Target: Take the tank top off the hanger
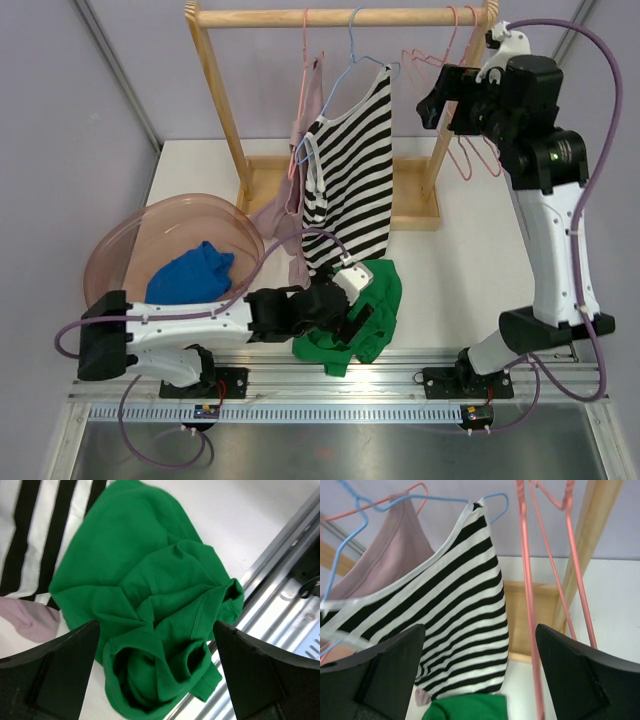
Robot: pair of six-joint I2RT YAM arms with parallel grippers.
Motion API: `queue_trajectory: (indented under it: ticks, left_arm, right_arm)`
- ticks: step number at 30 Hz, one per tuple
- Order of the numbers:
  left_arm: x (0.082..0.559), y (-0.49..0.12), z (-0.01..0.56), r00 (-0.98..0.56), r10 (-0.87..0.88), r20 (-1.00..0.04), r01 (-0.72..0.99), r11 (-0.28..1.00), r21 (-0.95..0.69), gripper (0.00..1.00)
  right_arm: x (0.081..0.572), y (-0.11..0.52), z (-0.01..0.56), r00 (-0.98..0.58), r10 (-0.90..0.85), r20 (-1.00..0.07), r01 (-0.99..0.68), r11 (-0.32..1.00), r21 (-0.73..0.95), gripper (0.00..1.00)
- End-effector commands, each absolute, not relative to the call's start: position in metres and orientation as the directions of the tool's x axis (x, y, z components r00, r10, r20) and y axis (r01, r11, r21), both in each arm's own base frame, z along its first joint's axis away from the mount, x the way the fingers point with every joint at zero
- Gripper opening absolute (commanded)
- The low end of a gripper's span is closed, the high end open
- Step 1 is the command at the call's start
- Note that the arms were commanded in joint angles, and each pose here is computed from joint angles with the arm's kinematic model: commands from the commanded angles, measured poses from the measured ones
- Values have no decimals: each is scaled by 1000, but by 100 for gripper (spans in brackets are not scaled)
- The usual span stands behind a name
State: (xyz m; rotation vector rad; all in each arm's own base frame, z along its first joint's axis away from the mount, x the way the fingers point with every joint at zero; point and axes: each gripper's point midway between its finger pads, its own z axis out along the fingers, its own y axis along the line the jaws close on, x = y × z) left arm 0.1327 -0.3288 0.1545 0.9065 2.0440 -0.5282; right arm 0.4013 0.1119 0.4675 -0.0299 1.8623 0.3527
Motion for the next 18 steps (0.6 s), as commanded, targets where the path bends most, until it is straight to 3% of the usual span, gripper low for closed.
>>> queue_trajectory:
  ticks: [1, 10, 18]
  left_arm:
    - [144, -360, 153, -401, 372, -837, 737, 674, -53, 99]
    - [149, -378, 81, -470, 487, -736, 726, 688, -9, 99]
    - [133, -382, 22, -551, 538, -638, 735, 675, -65, 99]
  right_arm:
    - [356, 111, 504, -209, 198, -958, -272, 929, 251, 99]
    - [265, 90, 481, -153, 250, -956, -280, 917, 285, 99]
    - [218, 94, 474, -141, 235, -962, -373, 887, 272, 99]
